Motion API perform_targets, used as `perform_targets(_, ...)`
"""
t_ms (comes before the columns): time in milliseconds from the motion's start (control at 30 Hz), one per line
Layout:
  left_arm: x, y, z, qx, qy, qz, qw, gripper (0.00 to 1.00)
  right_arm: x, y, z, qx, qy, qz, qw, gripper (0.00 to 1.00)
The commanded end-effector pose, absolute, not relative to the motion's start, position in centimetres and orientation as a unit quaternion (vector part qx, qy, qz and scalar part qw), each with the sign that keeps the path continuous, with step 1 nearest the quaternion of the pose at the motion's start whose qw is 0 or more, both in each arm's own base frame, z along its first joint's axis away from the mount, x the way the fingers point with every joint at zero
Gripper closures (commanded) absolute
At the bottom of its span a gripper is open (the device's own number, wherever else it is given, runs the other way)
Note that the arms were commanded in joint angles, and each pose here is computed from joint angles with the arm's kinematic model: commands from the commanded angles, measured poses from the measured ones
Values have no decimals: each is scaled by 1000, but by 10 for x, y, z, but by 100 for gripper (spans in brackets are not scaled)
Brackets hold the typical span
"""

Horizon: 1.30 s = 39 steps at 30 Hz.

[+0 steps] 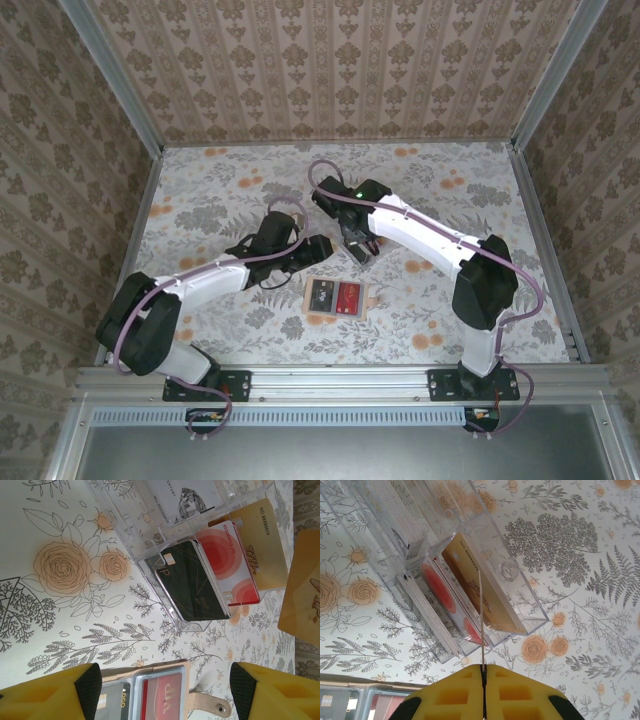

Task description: Put the credit cards into the card holder

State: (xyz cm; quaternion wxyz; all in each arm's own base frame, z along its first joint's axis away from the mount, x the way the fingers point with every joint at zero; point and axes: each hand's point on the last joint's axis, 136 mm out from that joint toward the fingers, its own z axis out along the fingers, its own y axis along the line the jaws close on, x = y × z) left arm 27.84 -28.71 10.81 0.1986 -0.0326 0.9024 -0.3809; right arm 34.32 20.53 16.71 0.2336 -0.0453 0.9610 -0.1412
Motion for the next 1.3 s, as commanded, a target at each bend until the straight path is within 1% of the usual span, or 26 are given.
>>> perform_targets(0, 277, -281, 114, -43, 899, -383, 208, 29, 334, 194, 190, -13, 952, -158, 264, 91)
perform_targets(133, 273, -277, 113, -46, 900, -379, 209, 29, 324, 197, 193, -1, 953, -131, 272, 93)
perform_targets(300, 266, -270, 106, -45, 908, -364, 202, 29, 306, 201, 190, 18, 959, -54, 278, 94)
perform_targets(433, 257, -263, 97, -40, 917, -347, 191, 29, 287, 196, 180, 48, 963, -12, 266, 95)
perform_targets(600, 243, -255, 83, -37, 926, -331, 177, 30, 264, 208, 156, 73, 963, 86, 244, 94)
perform_targets(633, 241, -254, 81, -37, 927, -329, 174, 30, 260, 207, 160, 83, 960, 106, 247, 94)
perform_targets(733, 236, -252, 77, -34, 929, -326, 170, 29, 252, 207, 149, 91, 958, 133, 237, 94)
perform_targets(1100, 227, -249, 61, -32, 937, -311, 153, 30, 234, 212, 108, 117, 958, 176, 192, 95)
perform_targets(1267, 225, -252, 56, -28, 939, -310, 147, 31, 233, 212, 95, 128, 956, 182, 191, 96)
